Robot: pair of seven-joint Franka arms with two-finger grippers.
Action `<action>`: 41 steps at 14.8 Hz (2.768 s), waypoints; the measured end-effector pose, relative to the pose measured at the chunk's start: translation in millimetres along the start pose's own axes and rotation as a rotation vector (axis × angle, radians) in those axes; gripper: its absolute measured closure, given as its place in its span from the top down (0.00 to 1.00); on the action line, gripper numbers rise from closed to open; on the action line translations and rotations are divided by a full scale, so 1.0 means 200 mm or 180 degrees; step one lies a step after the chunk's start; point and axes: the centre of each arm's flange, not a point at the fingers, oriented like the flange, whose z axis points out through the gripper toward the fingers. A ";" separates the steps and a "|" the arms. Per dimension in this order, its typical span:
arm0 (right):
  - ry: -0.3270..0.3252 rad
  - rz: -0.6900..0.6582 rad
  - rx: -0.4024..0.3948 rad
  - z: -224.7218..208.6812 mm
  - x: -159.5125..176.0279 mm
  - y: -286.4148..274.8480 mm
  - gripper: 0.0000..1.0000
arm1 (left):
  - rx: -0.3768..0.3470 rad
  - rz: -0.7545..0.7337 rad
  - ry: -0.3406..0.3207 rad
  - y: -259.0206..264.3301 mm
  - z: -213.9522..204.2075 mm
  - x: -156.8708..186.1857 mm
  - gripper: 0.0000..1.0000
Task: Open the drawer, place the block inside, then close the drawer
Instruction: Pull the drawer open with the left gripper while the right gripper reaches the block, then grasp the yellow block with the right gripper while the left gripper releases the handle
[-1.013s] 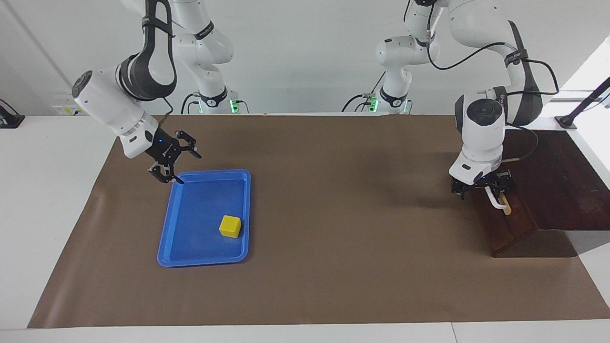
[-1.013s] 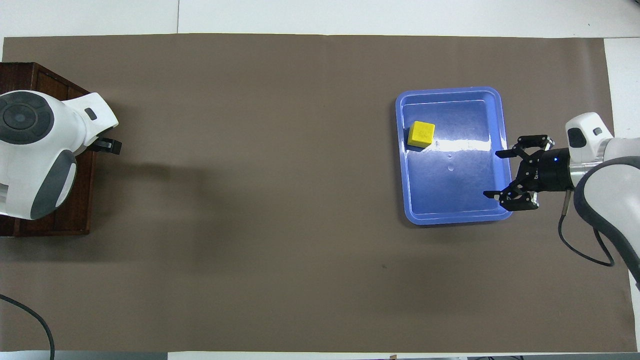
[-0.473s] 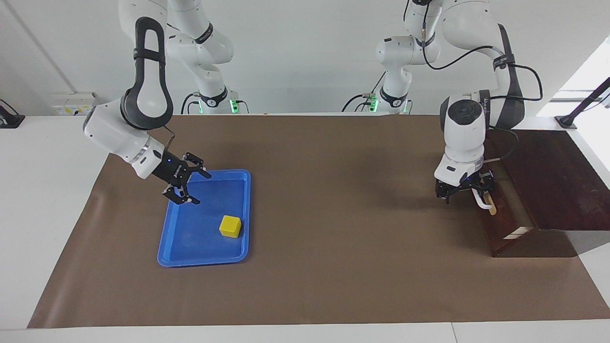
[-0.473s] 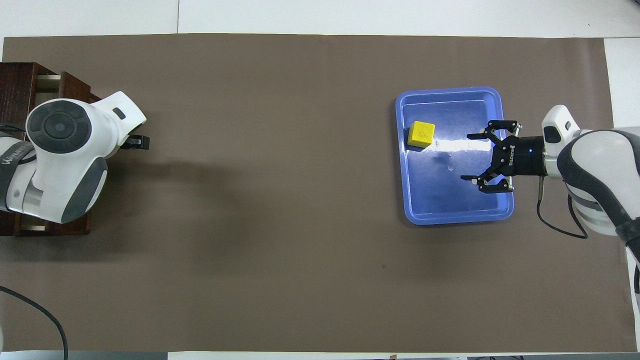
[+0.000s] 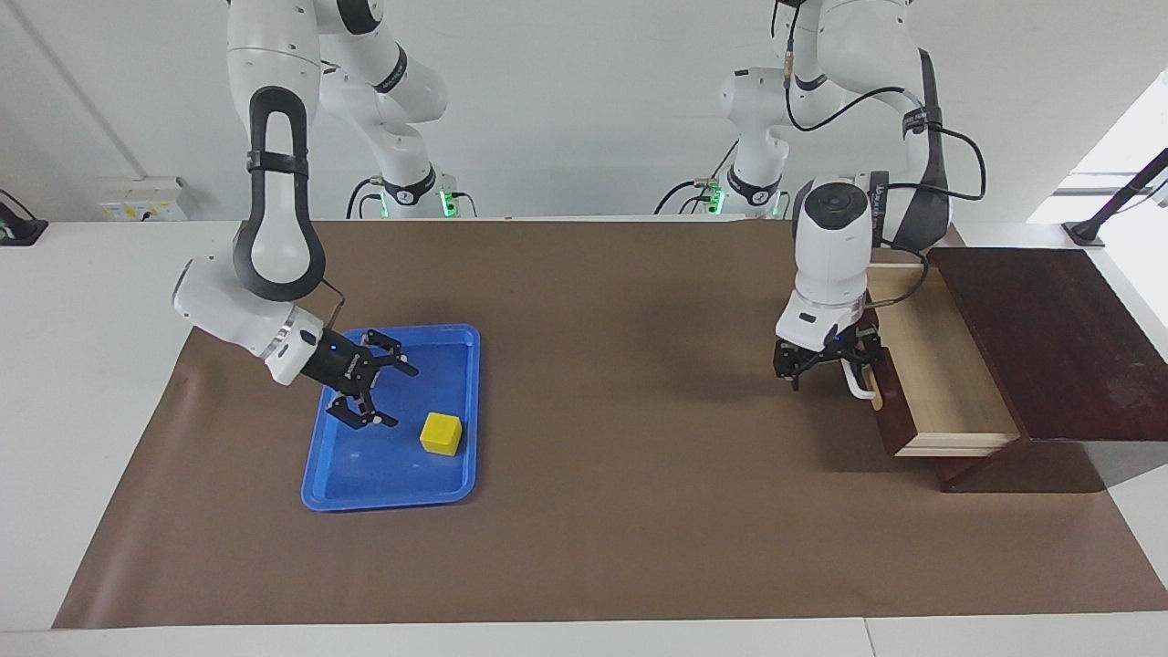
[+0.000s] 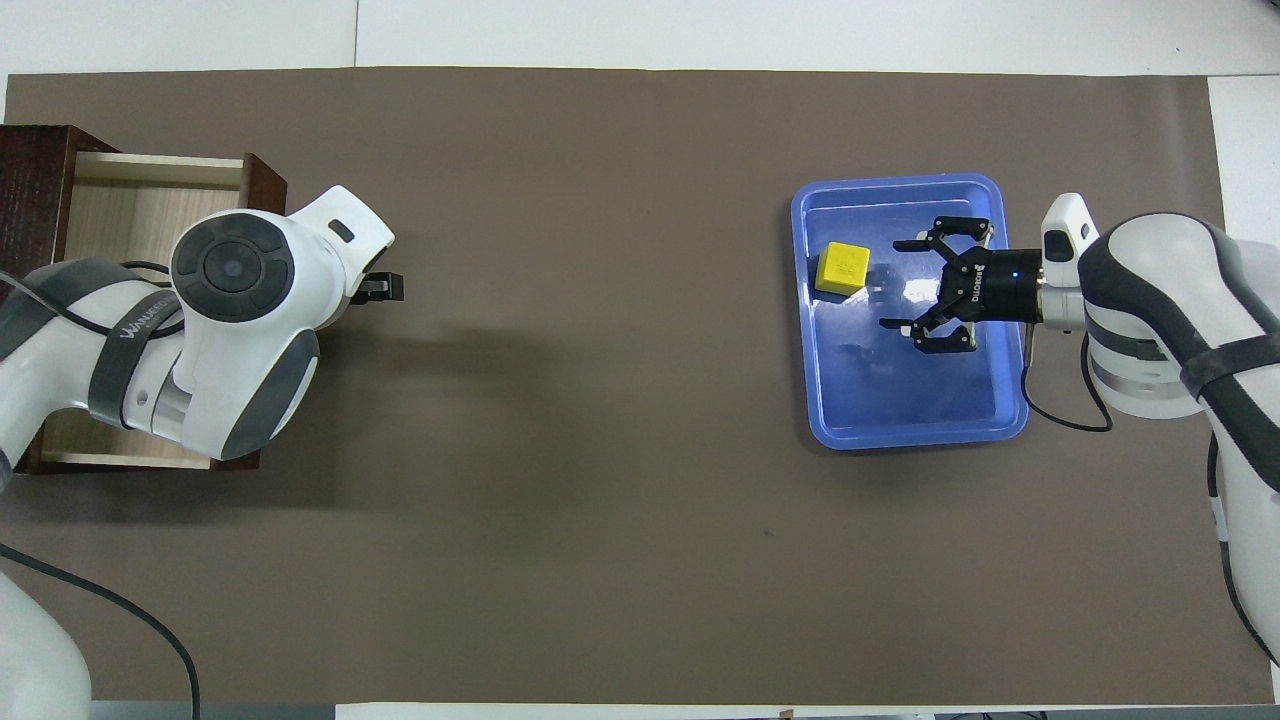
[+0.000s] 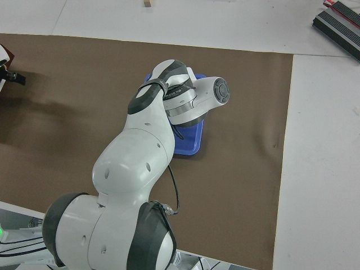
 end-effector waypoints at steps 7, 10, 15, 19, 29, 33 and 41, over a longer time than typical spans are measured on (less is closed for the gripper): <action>-0.0032 -0.0182 -0.0177 0.09 0.07 0.03 1.00 | 0.0029 -0.0047 -0.0088 0.00 -0.02 0.00 1.00; -0.0005 -0.0135 -0.0179 0.12 0.03 0.05 1.00 | 0.0051 -0.0169 -0.0162 -0.05 -0.15 0.08 1.00; -0.0006 -0.0114 -0.0193 0.17 0.03 0.05 1.00 | -0.0136 -0.0435 -0.0335 -0.10 -0.40 0.18 1.00; -0.0028 -0.0075 -0.0209 0.24 0.04 0.02 1.00 | -0.0245 -0.0838 -0.0533 -0.16 -0.63 0.22 1.00; -0.0073 0.0013 -0.0182 0.26 -0.03 -0.02 0.98 | -0.0467 -0.2965 -0.0751 -0.09 -0.80 0.24 1.00; -0.0075 0.0017 -0.0188 0.25 -0.04 -0.02 0.82 | -0.0452 -0.3577 -0.0805 0.03 -0.84 0.21 1.00; -0.0039 -0.0035 -0.0224 0.22 0.00 0.02 0.55 | -0.0113 -0.5172 -0.1242 0.52 -0.72 0.08 1.00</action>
